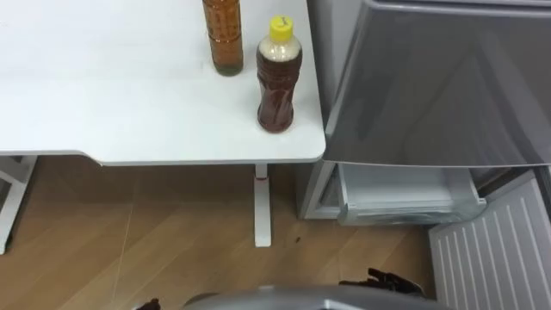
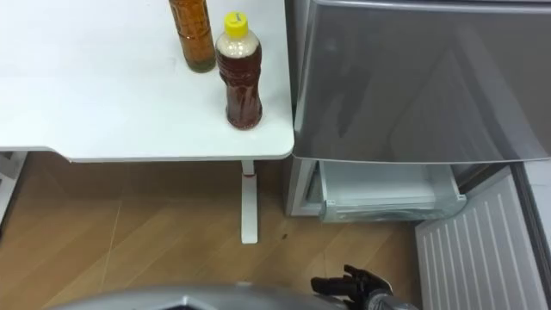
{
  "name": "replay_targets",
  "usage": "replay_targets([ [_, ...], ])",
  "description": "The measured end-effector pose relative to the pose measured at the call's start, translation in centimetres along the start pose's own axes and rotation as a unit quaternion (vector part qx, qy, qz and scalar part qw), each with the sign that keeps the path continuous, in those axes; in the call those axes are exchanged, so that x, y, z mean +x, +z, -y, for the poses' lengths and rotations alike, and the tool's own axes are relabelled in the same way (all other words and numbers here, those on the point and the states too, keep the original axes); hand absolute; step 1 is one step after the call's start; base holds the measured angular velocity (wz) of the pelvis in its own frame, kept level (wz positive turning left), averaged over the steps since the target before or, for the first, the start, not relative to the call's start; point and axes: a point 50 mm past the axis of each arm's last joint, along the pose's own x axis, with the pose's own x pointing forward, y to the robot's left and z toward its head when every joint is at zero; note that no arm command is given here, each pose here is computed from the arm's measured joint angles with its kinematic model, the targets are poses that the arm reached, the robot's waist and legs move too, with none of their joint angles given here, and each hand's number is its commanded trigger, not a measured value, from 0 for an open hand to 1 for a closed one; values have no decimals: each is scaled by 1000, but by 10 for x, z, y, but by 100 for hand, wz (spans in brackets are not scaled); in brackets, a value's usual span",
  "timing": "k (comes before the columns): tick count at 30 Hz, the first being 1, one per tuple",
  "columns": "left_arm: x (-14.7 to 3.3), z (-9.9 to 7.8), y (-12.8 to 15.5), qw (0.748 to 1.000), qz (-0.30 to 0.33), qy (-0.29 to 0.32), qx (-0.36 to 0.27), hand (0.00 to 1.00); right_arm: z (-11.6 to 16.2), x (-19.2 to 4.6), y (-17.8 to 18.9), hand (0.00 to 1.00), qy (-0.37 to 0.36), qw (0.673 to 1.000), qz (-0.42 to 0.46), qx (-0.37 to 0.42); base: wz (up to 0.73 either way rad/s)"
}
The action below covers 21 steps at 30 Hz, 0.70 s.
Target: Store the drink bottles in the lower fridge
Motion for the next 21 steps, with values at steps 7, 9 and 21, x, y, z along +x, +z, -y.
replay_targets([
  [7, 0, 3, -9, 998, -17, -11, -53, 0, 2, 0, -2, 0, -1, 1000, -3, 1, 0],
  [9, 0, 4, -12, 996, -22, -10, -82, 0, 3, -1, -4, 0, -7, 1000, -7, 4, 0],
  [21, -1, 4, -20, 990, -36, 7, -135, 0, 6, -1, -3, 0, -24, 999, -4, 24, 1],
])
